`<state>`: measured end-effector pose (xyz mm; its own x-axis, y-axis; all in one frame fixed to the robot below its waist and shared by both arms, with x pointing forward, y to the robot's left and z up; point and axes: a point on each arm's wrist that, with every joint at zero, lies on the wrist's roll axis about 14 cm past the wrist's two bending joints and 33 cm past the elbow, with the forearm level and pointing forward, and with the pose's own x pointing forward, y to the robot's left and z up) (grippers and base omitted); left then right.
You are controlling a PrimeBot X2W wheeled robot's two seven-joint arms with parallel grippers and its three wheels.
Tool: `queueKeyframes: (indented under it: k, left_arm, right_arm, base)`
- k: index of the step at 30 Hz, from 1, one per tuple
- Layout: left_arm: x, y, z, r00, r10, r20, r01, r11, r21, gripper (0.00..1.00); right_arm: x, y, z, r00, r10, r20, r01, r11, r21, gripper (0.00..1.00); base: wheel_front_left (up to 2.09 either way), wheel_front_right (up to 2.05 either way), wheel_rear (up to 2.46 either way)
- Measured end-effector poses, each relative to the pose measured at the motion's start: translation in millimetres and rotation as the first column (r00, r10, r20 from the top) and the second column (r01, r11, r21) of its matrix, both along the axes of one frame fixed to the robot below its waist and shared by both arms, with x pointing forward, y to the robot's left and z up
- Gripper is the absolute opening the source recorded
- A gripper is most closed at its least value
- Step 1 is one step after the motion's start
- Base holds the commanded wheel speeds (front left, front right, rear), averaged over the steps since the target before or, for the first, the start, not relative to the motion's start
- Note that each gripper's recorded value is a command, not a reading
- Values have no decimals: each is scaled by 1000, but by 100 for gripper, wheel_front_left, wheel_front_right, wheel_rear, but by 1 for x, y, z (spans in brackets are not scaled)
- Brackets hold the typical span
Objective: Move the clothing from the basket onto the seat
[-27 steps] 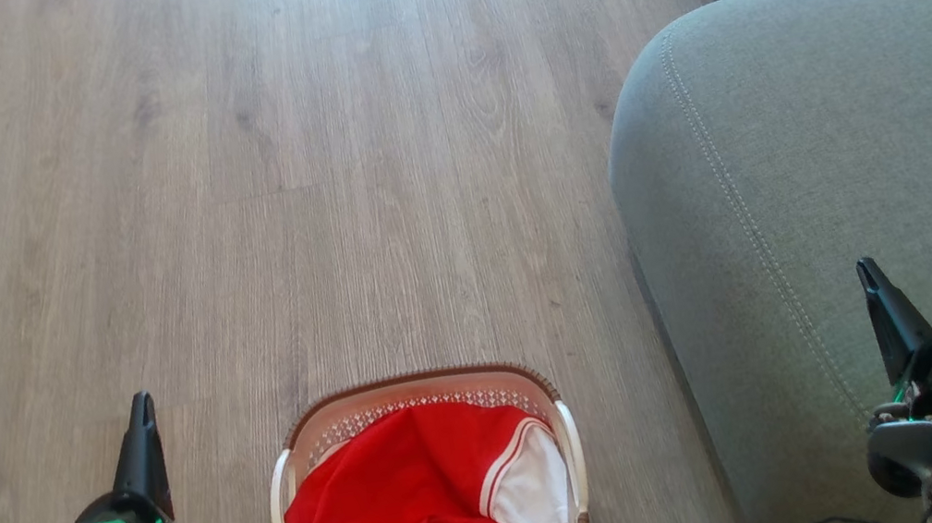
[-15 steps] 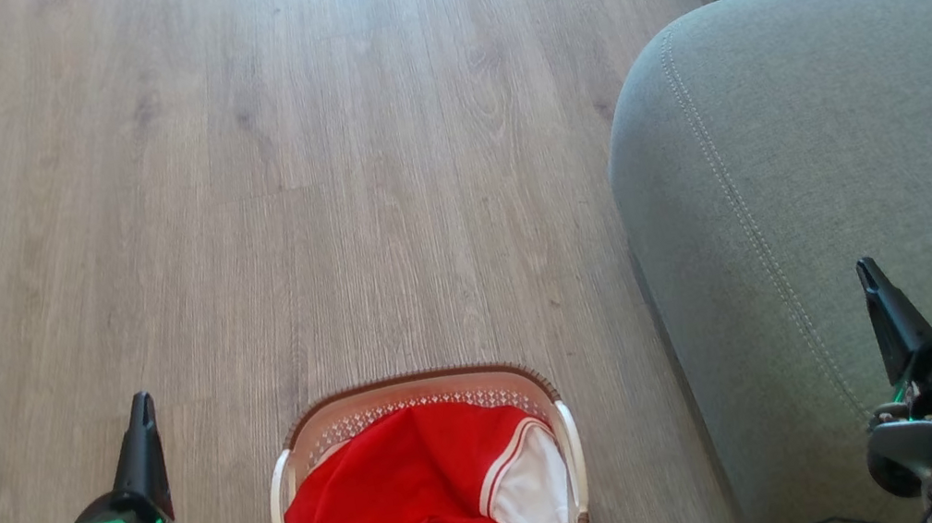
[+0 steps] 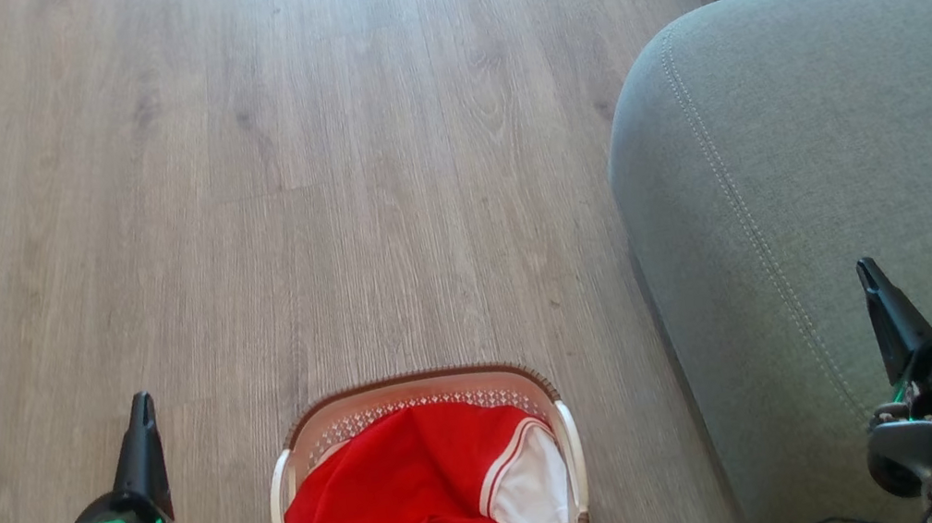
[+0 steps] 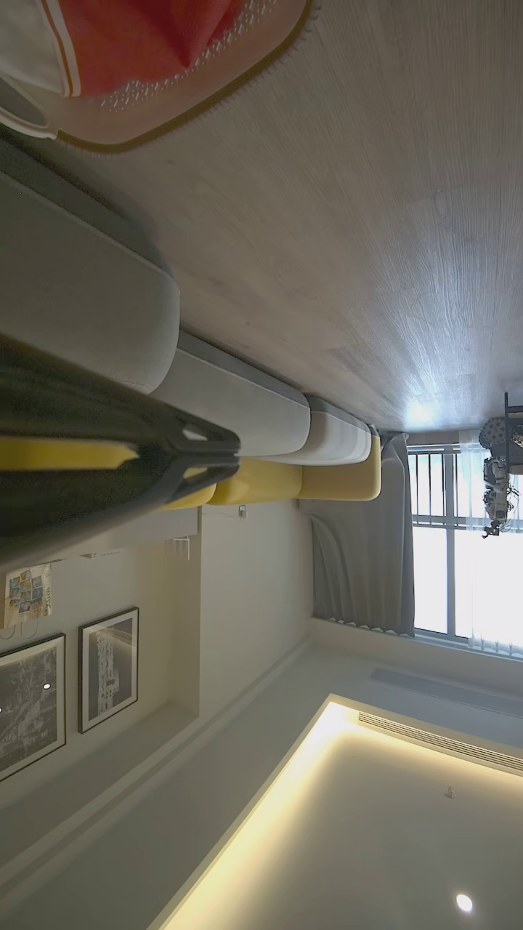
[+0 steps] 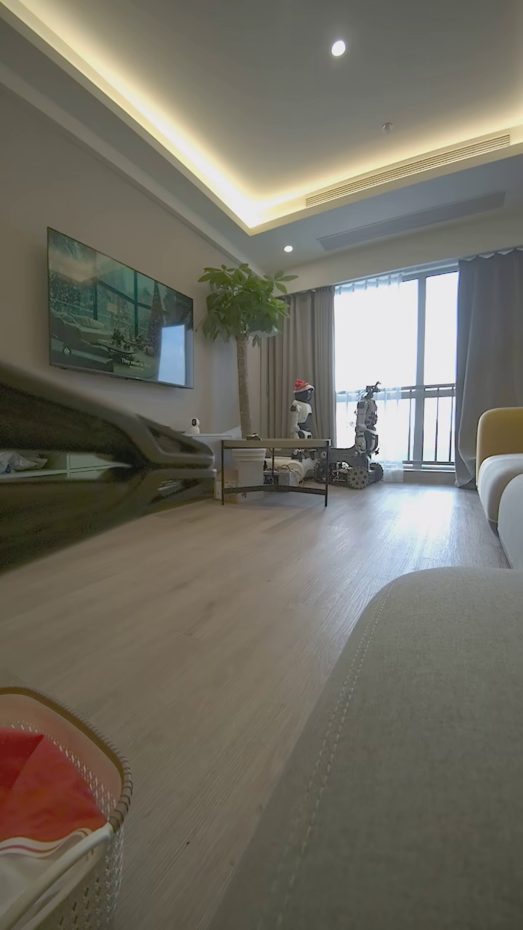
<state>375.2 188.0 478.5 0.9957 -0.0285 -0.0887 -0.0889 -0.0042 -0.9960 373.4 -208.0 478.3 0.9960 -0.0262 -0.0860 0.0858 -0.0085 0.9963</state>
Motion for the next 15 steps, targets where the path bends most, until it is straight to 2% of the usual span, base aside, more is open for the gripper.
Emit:
queueKeyframes:
  k: [5,6,12,15]
  left_arm:
    - [0,0,0,1000,0,0,0,1000,0,0]
    - [0,0,0,1000,0,0,0,1000,0,100]
    - [-22,-2,-40,992,4,-126,-5,1000,-14,100]
    - [-28,-1,-47,989,11,-147,-14,1000,-15,100]
  right_arm:
    - [0,0,0,1000,0,0,0,1000,0,0]
    - [0,0,0,1000,0,0,0,1000,0,100]
    - [-21,1,-40,992,0,-124,1,1000,11,100]
    - [-27,2,-46,990,-2,-143,4,1000,12,100]
  base:
    - [0,0,0]
    - [0,0,0]
    - [0,0,0]
    - [0,0,0]
